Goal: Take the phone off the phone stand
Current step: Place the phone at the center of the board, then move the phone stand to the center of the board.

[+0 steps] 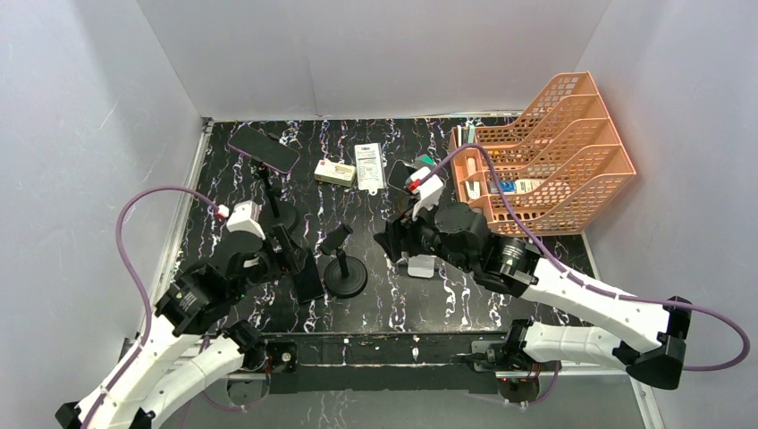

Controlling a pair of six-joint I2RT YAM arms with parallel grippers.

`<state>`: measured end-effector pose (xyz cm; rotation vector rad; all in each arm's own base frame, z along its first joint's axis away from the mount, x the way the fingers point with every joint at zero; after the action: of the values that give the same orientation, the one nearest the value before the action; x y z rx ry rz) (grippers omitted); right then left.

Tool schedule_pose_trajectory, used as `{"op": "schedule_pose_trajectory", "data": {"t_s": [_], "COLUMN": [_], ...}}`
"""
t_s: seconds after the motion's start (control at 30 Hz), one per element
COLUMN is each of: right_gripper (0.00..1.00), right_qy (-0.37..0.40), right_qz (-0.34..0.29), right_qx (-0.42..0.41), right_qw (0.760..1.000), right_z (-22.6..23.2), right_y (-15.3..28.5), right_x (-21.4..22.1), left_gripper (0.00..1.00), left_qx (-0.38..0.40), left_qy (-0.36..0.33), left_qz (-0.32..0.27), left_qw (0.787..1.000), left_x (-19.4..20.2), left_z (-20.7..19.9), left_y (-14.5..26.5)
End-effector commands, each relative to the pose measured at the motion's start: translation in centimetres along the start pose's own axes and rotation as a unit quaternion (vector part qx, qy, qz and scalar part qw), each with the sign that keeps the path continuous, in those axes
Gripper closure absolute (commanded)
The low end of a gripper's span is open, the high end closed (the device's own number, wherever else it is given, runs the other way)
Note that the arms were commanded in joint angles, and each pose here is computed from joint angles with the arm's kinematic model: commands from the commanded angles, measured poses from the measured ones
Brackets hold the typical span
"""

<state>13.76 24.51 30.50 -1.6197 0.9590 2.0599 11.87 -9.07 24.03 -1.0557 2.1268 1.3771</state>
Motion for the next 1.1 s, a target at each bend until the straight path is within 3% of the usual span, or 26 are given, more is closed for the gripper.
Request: {"op": "schedule_pose_trajectory", "data": {"t_s": [0.0, 0.17, 0.3, 0.43, 0.87, 1.07], "right_gripper": [0.20, 0.20, 0.27, 0.29, 0.35, 0.47], "right_qy": [0.011, -0.027, -0.038, -0.026, -0.048, -0.051], "right_qz": [0.003, -0.015, -0.017, 0.008, -0.007, 0.002], "right_qx": [-0.082, -0.153, -0.147, -0.100, -0.147, -0.159], "right_qw": [0.997, 0.988, 0.988, 0.995, 0.988, 0.986], "right_z": [1.9, 3.9, 4.5, 3.8, 3.3, 3.5], "right_y": [-0.6, -1.7, -3.6, -5.9, -8.1, -8.7], "right_x": [0.4, 0.4, -0.1, 0.3, -0.4, -0.1], "left_gripper": [0.24, 0.24, 0.24, 0.25, 0.25, 0.25], "left_qx": [0.021, 0.111, 0.145, 0.162, 0.221, 0.224], "left_qy": [-0.053, -0.071, -0.092, -0.110, -0.093, -0.089], "left_qz": [-0.021, -0.075, -0.102, -0.107, -0.114, -0.103], "left_qw": [0.998, 0.988, 0.980, 0.975, 0.964, 0.965], "left_x": [-0.5, -1.9, -3.0, -3.0, -1.2, -0.6], "left_z": [0.8, -0.8, -1.8, -2.2, -2.2, -2.2], "left_y": [1.6, 2.9, 3.3, 3.1, 2.1, 1.3]}}
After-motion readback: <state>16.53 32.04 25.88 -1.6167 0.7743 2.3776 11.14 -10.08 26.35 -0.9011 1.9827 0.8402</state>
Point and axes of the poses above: each gripper's point midway between its finger pads, its own y axis back along the fingers, its own z axis along the line the jaws close on, x = y × z, the point moved 7 cm from there along y, back along the fingers, and after that the axes turned 4 degrees about y, right-handed, at the moved point
